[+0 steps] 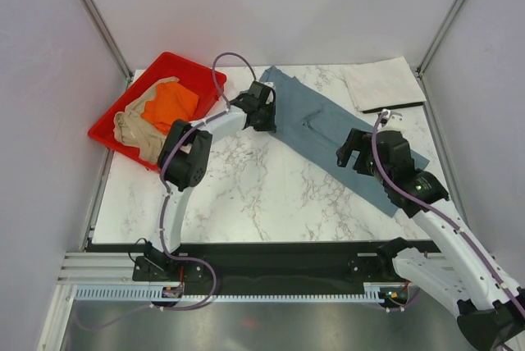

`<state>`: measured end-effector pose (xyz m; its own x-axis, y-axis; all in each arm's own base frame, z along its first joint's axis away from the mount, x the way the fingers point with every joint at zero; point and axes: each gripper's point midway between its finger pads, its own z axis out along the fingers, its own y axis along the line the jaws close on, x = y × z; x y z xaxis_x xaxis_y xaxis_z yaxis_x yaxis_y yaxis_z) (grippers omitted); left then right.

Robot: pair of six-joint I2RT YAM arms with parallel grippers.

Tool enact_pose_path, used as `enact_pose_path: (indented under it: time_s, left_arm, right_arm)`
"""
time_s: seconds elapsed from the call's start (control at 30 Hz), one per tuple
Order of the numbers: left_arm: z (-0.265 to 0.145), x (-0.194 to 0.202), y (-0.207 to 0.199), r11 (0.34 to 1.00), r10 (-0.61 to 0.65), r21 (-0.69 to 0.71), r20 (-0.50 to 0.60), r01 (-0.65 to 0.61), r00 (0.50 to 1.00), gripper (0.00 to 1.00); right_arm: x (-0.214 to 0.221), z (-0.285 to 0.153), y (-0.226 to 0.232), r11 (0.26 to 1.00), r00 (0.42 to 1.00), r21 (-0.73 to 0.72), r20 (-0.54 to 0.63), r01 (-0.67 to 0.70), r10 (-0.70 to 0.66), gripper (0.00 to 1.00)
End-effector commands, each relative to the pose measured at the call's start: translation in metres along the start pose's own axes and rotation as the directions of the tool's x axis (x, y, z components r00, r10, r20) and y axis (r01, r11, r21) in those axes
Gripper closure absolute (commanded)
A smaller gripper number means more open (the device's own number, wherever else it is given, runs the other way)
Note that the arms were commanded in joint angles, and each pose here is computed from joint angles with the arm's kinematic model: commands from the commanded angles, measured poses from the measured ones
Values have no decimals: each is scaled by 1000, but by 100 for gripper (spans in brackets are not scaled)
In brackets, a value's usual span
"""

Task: Fold and stack the t-shirts
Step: Fold the tshirt

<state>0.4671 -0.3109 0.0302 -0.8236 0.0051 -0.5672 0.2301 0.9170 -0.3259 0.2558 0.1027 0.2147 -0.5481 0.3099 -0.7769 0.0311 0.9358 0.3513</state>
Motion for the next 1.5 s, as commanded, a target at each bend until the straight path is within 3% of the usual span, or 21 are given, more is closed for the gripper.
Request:
enact_pose_path:
  time_s: [0.0,0.1,0.2,0.23,0.33,0.43,0.57,0.7,0.93,1.07,1.23,1.47]
  left_arm:
    - [-17,-28,13,1000,19,9,37,-19,999,98]
    - [-55,-47,-10,996,25,78,91,-32,996,98]
    - [-92,-54,-27,988,34,146,121,-52,992,91]
    - [-103,-56,-32,984,32,169,128,-54,991,88]
    - [-136,-68,-53,967,20,248,167,-62,986,82]
    - [-169,-82,-75,937,-14,346,190,-53,982,80]
    - [-200,-87,-77,933,-49,359,225,-36,973,79]
    - [-203,-53,-60,945,-99,324,170,39,980,79]
    - [-220,-21,-35,968,-87,249,189,38,978,79]
    - [-220,-4,-18,981,-91,188,199,53,976,78]
    - [-201,10,-5,988,-84,141,163,61,983,78]
    - [-162,0,-15,983,-110,158,131,89,985,78]
  right_arm:
    - [8,27,-43,971,999,239,20,21,-27,2]
    - [20,47,-49,955,999,294,-35,34,-25,9]
    - [41,70,-58,930,990,359,-137,82,-34,30]
    - [49,77,-65,915,985,389,-168,106,-43,45]
    - [64,88,-79,889,977,439,-209,132,-42,66]
    - [75,100,-90,869,970,474,-241,138,-22,80]
    - [92,115,-101,841,949,512,-316,173,-3,97]
    - [116,121,-120,799,933,565,-360,207,12,100]
    - [157,118,-117,831,888,516,-456,209,60,100]
    - [172,107,-89,879,889,461,-444,122,110,100]
    - [190,94,-62,906,875,406,-474,118,99,100]
    - [217,73,-16,943,873,323,-479,80,90,100]
